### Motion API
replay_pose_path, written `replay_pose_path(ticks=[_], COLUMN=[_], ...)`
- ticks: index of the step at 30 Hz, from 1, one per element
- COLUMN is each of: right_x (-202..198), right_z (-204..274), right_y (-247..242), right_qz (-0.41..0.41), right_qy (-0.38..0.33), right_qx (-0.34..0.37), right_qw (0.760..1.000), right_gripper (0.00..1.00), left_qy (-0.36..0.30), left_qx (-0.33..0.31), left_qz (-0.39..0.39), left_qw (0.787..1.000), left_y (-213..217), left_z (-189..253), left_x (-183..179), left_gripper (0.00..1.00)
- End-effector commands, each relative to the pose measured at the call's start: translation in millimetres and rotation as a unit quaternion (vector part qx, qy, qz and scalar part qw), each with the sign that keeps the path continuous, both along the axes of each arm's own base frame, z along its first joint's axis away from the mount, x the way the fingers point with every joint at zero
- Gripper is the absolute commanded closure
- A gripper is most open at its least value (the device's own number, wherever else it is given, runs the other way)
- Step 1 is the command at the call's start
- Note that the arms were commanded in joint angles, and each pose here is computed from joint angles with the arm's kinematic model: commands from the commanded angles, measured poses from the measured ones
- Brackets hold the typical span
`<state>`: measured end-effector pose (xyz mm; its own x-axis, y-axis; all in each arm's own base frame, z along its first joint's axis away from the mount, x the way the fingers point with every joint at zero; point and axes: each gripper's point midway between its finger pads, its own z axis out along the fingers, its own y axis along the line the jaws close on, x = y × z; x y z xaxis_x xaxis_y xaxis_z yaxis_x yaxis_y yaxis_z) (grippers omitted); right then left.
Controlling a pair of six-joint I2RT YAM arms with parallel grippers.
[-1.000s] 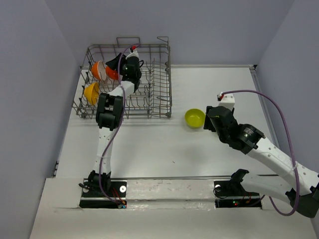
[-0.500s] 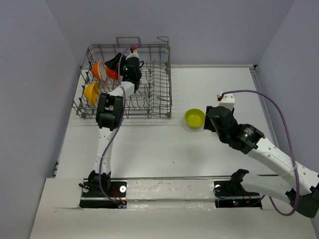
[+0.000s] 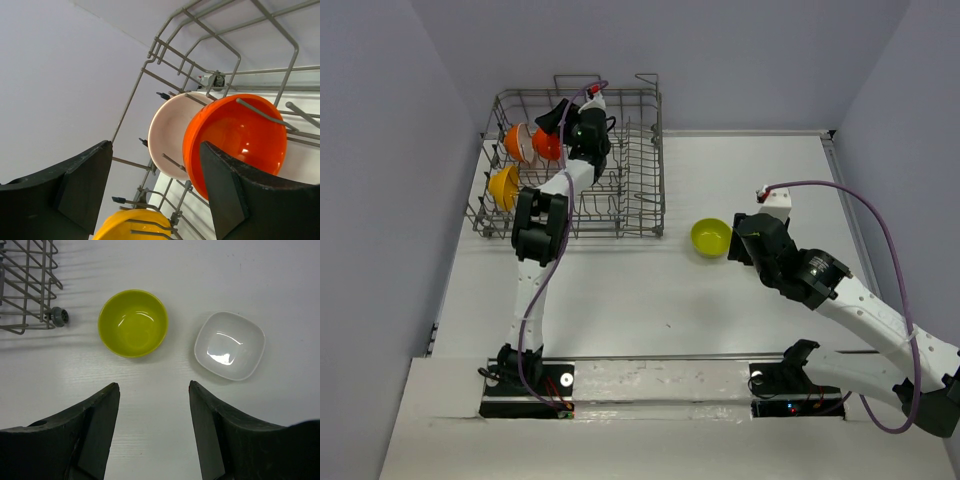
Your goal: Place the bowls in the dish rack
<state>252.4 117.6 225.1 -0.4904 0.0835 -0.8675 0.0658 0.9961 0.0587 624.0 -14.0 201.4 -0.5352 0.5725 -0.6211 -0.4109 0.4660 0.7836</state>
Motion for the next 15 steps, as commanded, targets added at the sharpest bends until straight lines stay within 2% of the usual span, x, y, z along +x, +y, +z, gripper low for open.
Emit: replay_pose_path(ticks=[1,8,15], right_x=[0.9,2.0,4.7], right_z=[13.8,17.7,28.2], right_y=[-1.2,-6.1,-19.5], right_qz=[-0.013,-0.032,-0.078], right_qy=[-0.016,-0.021,-0.035], right_qx=[0.021,0.022,0.015], right_qw=[1.000,0.999,0.996], right_gripper=[0.37,0.37,0.34], left_qy=[-0.055,-0.078,-0.149], left_qx=[-0.034,-0.076,-0.190], left_qz=[-0.015,-0.042,-0.108], left_qw=[0.998,0.993,0.964], left_y=[-15.9,-53.0,-95.6], left_z=[46.0,69.0,176.1], left_x=[-9.5,-17.6,-58.8], left_gripper=[0.16,0.16,0.17])
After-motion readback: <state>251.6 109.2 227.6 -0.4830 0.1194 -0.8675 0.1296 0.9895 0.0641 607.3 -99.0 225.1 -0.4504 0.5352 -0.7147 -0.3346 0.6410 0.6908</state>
